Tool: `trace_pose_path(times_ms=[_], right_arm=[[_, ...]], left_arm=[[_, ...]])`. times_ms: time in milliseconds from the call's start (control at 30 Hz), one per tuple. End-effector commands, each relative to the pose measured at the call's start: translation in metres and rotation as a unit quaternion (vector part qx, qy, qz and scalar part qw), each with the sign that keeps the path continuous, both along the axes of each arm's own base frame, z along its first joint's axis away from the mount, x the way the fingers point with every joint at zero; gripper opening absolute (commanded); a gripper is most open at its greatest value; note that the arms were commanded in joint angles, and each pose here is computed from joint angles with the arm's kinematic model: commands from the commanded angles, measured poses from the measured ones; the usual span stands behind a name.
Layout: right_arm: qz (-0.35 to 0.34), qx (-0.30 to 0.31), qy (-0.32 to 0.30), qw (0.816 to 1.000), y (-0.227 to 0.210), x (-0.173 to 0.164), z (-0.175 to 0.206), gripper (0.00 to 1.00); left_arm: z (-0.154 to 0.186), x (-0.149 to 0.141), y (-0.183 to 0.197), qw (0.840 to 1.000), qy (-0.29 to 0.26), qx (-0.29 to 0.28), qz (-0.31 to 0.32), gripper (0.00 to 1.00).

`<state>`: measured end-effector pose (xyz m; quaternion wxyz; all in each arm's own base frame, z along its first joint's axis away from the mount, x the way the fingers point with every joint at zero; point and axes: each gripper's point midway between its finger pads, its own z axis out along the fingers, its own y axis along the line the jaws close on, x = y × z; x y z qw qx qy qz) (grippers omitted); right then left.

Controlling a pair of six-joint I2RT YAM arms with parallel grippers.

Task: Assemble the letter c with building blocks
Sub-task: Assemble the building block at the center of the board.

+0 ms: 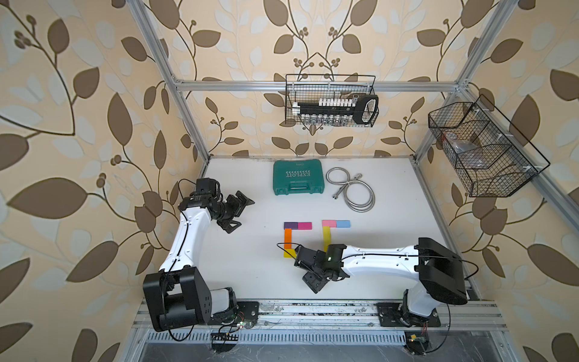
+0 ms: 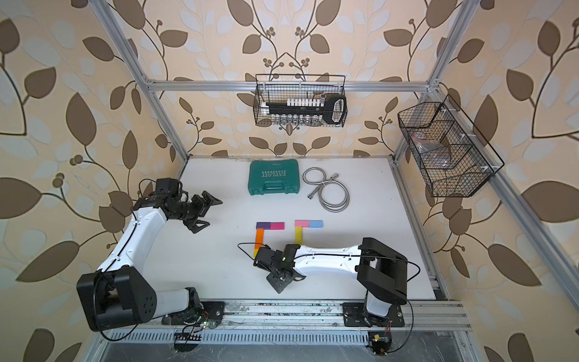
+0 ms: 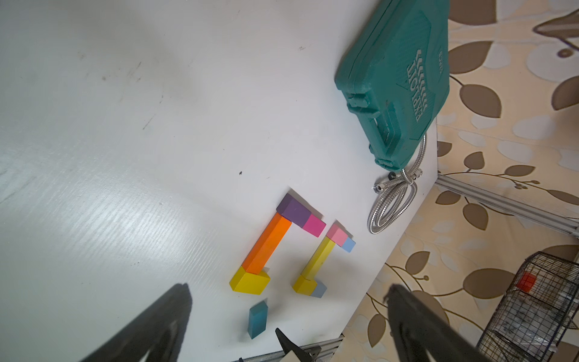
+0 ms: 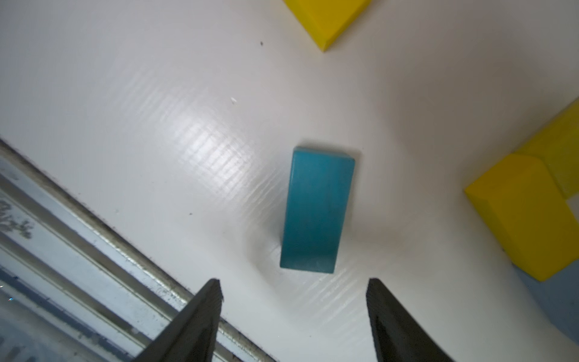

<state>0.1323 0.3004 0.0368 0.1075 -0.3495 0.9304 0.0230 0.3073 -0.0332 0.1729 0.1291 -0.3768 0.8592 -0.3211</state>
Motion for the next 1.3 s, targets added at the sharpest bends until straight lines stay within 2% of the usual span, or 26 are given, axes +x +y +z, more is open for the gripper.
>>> trace_pose_path(times_ms=[0,300,733,1267], right_arm=[[-0.020,-0.009,-0.007,1.000,-0.006,0.001,-0.004,0.71],[-0.018,-0.035,-0.026,0.999,-0.005,0.010,-0.014,0.72],[-0.012,-0.063,-0.061,0.996,-0.006,0.030,-0.009,0.71],[-0.036,-0.054,-0.069,0.996,-0.012,0.067,0.004,0.69]], left_arm=[[0.006,0.000,-0.003,1.000,-0.013,0.000,-0.002,0.99],[0.006,-0.001,-0.004,1.000,-0.014,0.002,-0.001,0.99],[0.003,-0.001,-0.005,1.000,-0.009,0.002,-0.001,0.99],[0.004,0.001,-0.006,1.000,-0.010,0.004,-0.004,0.99]])
